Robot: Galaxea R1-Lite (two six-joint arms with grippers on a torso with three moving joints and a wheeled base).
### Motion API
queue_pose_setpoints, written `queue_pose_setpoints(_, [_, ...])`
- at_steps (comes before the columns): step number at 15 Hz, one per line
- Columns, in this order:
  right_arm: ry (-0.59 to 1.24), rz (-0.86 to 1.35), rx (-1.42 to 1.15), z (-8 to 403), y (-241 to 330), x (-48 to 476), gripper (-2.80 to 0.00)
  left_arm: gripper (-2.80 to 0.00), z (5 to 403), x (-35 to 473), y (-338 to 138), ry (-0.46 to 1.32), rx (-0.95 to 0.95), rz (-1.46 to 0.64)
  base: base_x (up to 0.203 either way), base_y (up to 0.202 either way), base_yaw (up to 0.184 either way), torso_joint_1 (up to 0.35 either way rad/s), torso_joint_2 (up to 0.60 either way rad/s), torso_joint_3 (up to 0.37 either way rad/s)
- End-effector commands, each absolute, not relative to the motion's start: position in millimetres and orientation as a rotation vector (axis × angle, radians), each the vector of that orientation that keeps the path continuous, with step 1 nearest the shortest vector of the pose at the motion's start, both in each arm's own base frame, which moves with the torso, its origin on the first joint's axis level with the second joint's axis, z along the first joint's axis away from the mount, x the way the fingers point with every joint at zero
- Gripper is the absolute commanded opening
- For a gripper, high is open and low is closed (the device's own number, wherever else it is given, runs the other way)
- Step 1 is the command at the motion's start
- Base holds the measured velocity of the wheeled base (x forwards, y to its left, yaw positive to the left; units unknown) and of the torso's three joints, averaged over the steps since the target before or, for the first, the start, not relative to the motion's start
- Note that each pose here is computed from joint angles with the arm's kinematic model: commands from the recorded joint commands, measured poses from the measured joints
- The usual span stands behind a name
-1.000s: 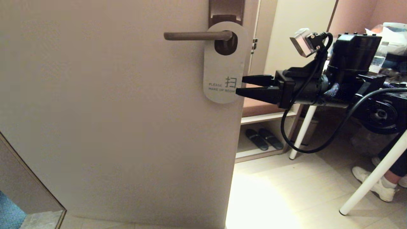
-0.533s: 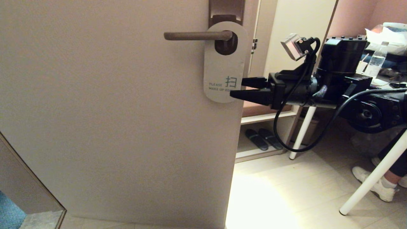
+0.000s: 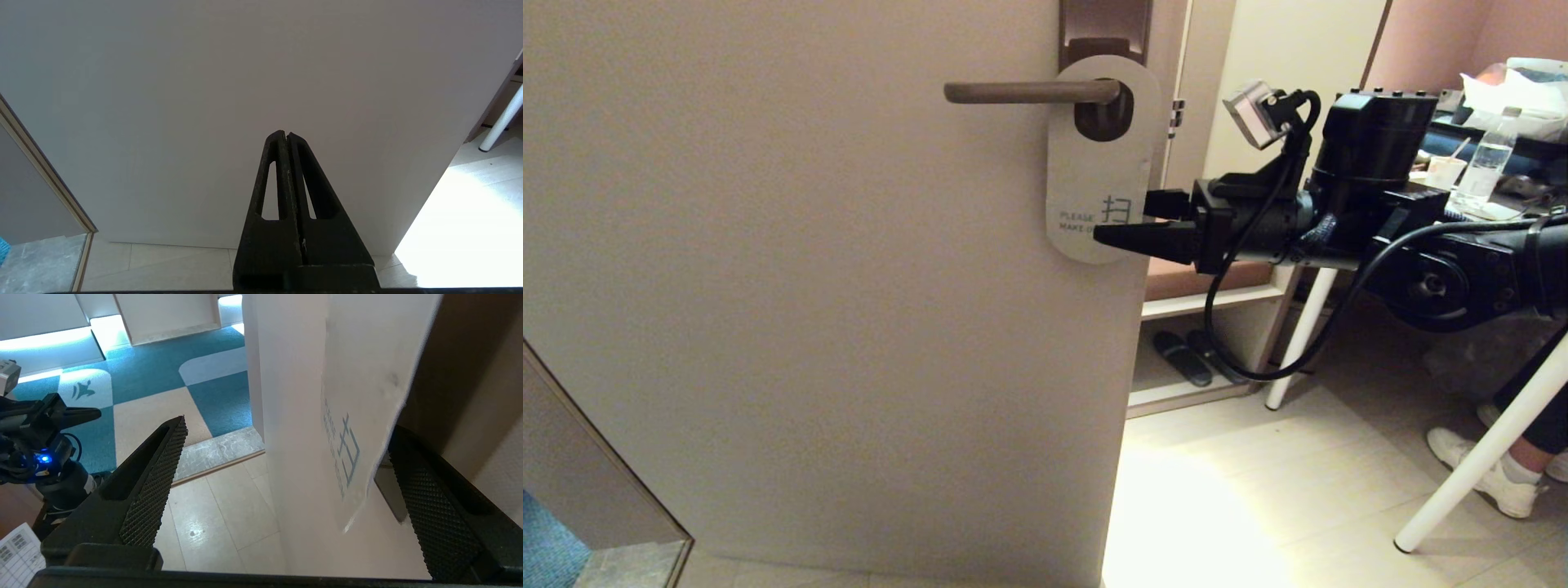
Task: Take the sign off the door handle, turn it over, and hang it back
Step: Take down the sign
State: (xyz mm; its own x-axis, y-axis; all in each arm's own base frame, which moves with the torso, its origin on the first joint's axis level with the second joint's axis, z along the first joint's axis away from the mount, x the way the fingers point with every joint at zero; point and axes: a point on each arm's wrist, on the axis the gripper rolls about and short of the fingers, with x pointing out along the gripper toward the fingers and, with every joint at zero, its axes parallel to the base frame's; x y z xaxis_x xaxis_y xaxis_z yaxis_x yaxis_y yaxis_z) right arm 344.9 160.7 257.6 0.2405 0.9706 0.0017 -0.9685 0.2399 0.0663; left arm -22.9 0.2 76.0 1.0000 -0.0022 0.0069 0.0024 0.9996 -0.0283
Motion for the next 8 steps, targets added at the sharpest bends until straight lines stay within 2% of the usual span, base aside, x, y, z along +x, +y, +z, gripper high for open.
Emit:
queue_pose_setpoints(1, [0.04,1.34,0.057,256.1,164.9,347.5,0.0,-2.8,76.1,-22.8,0.3,-0.006,-0.029,-0.002,0.0,0.0,0.0,0.0,0.0,0.0])
queue_pose_setpoints(8, [0.026,1.363,0.05,252.6,180.0,360.3,0.0,-2.8,76.1,-22.8,0.2,-0.006,-0.029,-0.002,0.0,0.0,0.0,0.0,0.0,0.0])
